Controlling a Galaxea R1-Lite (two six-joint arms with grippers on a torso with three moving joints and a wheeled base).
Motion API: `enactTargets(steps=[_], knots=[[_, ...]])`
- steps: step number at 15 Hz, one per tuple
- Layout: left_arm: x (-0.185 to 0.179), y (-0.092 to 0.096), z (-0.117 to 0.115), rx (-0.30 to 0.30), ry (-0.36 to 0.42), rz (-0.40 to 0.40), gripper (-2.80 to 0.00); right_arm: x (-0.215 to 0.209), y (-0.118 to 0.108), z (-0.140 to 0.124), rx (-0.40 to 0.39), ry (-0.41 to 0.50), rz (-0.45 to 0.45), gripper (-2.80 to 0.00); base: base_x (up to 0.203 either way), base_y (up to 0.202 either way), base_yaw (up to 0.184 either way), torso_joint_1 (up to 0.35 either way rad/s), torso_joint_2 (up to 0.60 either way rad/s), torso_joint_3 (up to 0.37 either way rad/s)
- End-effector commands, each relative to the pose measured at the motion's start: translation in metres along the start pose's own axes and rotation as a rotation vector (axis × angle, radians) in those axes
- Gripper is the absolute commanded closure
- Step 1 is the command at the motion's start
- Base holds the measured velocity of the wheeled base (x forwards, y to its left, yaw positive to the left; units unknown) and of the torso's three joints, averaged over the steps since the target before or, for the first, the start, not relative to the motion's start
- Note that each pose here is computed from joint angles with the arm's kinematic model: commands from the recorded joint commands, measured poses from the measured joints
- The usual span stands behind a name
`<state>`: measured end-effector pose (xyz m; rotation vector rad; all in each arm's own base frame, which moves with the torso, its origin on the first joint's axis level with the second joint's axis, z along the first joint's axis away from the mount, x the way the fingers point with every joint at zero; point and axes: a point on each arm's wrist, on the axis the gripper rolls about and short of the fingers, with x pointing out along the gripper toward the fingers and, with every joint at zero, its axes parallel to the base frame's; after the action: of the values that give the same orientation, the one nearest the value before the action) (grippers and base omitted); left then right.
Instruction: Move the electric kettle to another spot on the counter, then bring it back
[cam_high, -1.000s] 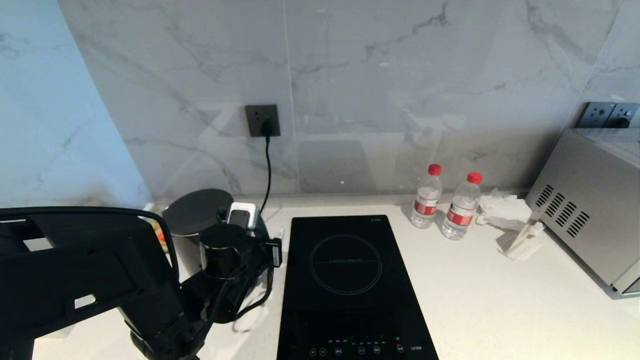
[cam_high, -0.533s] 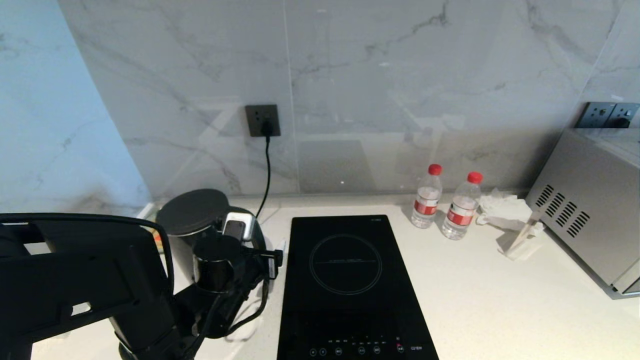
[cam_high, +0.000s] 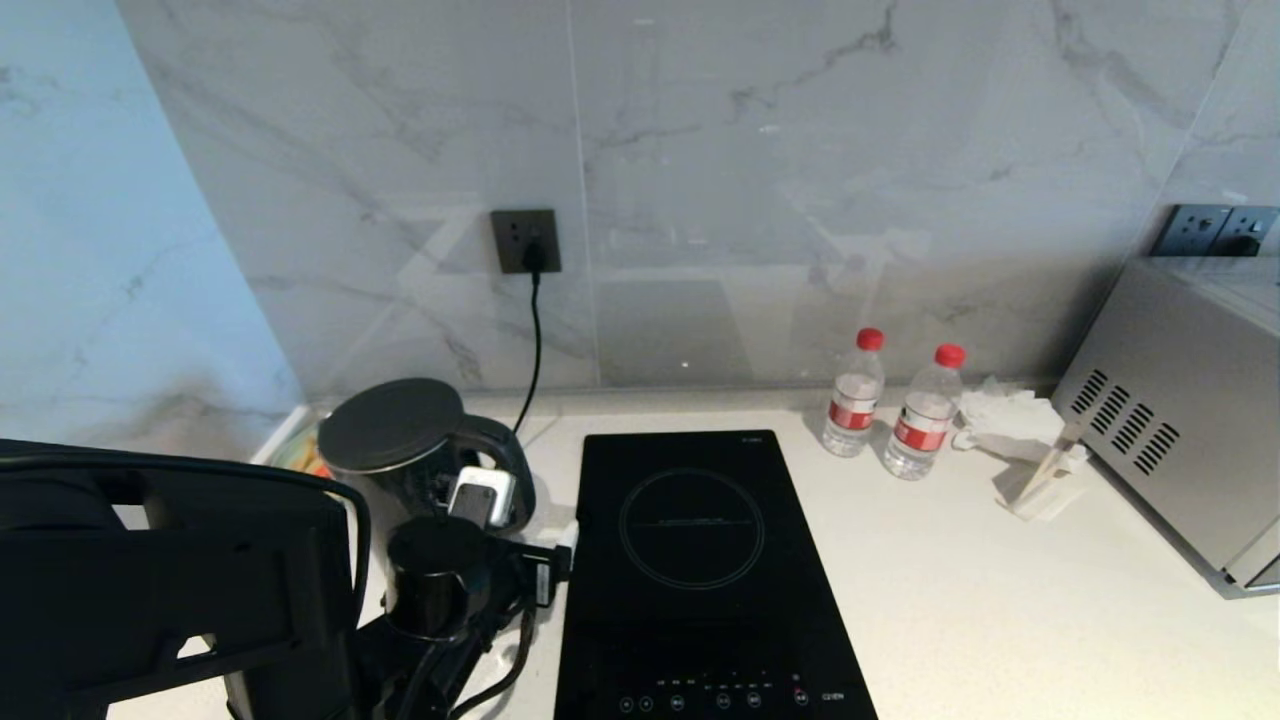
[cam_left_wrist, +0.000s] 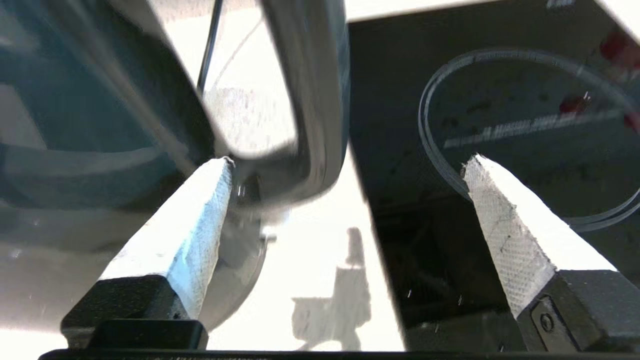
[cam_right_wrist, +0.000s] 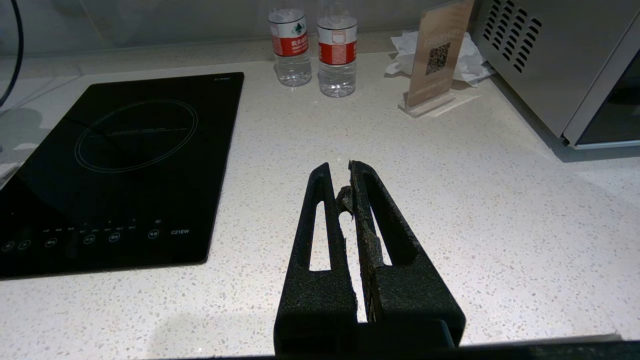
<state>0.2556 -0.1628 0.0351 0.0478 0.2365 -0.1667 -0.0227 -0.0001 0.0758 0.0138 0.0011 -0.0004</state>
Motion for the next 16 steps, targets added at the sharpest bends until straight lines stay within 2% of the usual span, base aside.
enactTargets(steps=[1, 6, 11, 16], knots=[[-0.002, 0.001, -0.004, 0.005, 0.014, 0.002, -2.8, 0.0, 0.0, 0.0, 0.0, -0.001, 0.0, 0.0, 0.0, 0.0, 0.0, 0.0, 0.0, 0.0], [-0.016, 0.008, -0.016, 0.02, 0.081, 0.007, -2.8, 0.0, 0.0, 0.0, 0.0, -0.001, 0.0, 0.0, 0.0, 0.0, 0.0, 0.0, 0.0, 0.0], [-0.018, -0.008, -0.038, 0.048, 0.148, -0.043, -2.8, 0.0, 0.0, 0.0, 0.0, 0.0, 0.0, 0.0, 0.0, 0.0, 0.0, 0.0, 0.0, 0.0], [0.01, -0.027, -0.045, -0.016, 0.111, -0.052, -2.8, 0.0, 0.0, 0.0, 0.0, -0.001, 0.0, 0.0, 0.0, 0.0, 0.0, 0.0, 0.0, 0.0]])
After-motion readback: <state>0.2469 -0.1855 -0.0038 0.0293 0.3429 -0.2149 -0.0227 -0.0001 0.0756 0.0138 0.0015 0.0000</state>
